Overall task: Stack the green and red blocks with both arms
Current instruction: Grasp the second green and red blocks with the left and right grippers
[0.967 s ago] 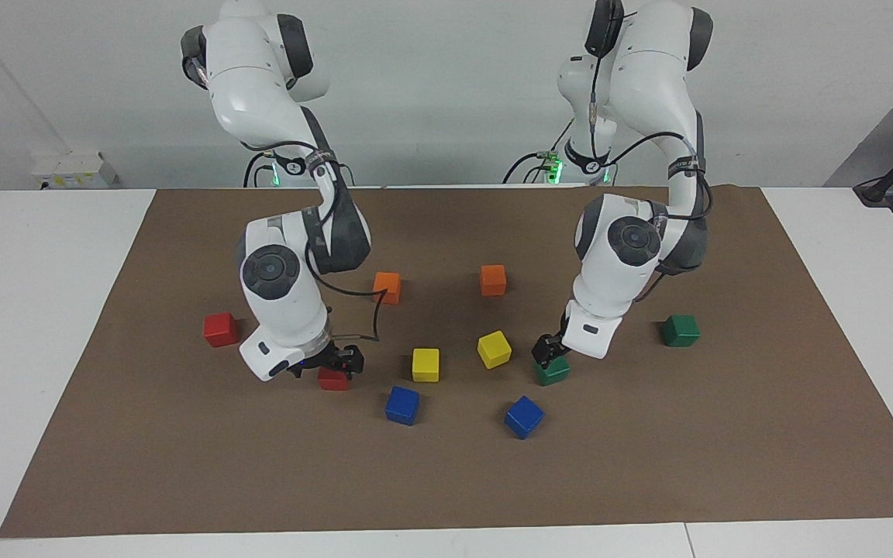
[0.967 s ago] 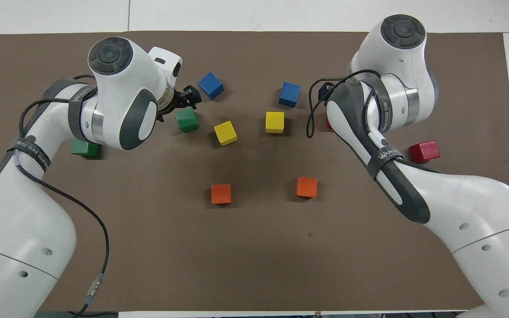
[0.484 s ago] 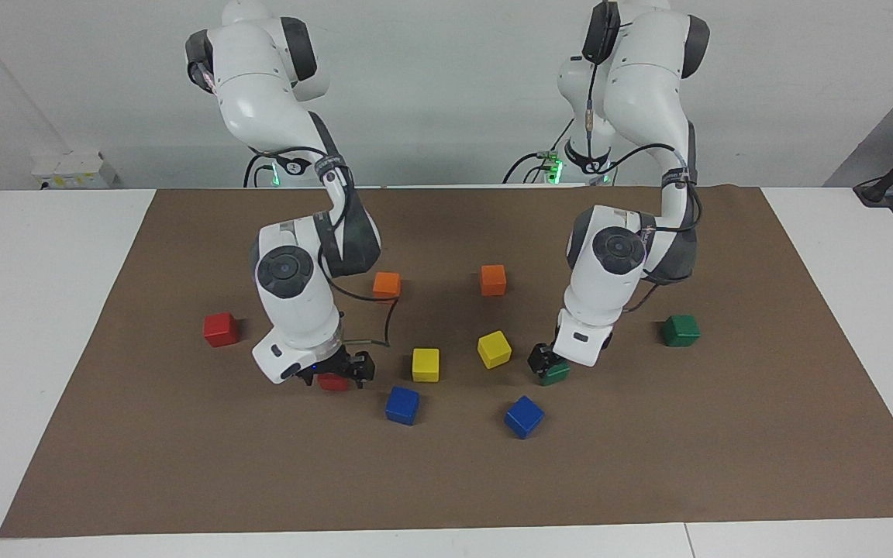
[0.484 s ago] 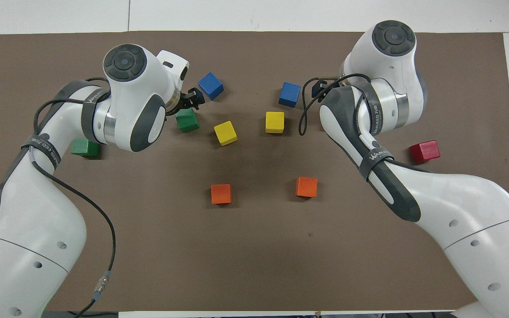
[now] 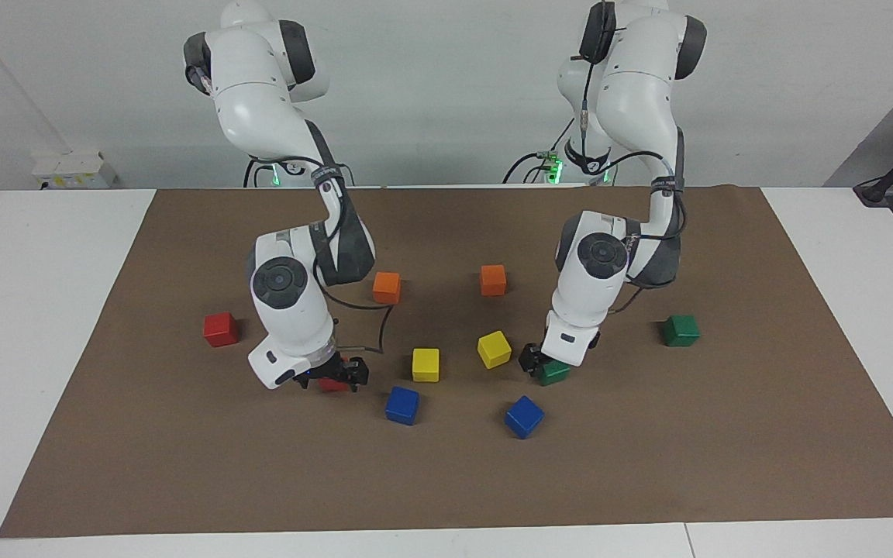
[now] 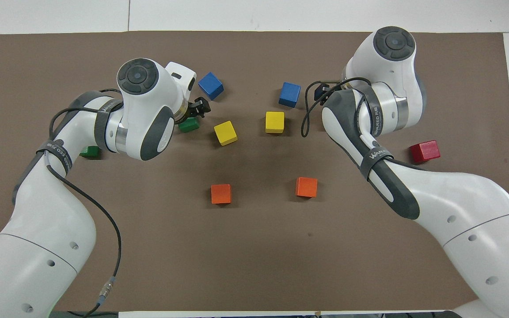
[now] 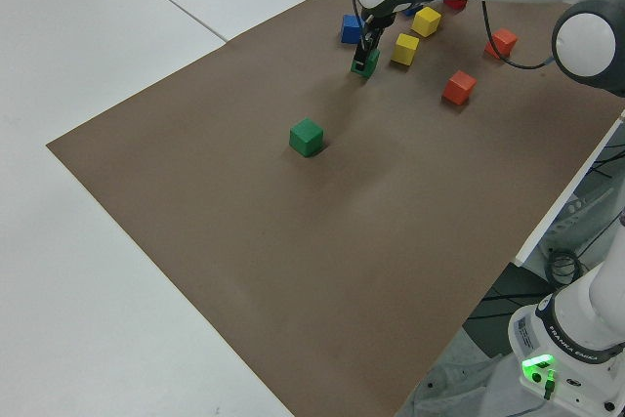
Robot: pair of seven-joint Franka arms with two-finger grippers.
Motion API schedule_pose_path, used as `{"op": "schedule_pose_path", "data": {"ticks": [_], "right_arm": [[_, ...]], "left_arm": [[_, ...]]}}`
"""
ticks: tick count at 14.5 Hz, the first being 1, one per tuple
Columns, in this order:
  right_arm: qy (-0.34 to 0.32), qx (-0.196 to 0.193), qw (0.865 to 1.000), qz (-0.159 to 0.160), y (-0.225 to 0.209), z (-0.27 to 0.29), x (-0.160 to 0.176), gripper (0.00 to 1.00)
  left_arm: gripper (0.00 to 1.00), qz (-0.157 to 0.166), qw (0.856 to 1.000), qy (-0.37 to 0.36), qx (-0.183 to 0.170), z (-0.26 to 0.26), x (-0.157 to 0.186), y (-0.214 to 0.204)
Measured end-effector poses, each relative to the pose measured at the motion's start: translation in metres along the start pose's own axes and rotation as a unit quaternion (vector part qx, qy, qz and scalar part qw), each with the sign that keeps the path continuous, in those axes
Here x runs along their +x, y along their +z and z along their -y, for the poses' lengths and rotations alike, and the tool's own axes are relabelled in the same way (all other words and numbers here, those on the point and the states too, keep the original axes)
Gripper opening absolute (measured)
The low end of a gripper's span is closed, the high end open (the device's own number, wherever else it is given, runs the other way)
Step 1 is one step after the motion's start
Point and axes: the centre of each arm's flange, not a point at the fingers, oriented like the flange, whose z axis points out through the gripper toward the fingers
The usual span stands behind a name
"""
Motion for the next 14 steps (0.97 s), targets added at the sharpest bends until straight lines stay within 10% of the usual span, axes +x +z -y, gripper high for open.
{"op": "schedule_pose_path", "data": {"ticks": [10,14], "right_arm": [[-0.007,-0.004,1.0,0.012,0.021,0.002,-0.021,1.0],[-0.01,-0.005,1.0,0.015,0.02,0.004,-0.026,1.0]], "left_arm": [[1.0,-0.005,1.0,-0.015,-0.004,0.003,-0.002,0.008],[0.81,-0.004,1.0,-0.023,-0.004,0.0,-0.005,0.009]]}}
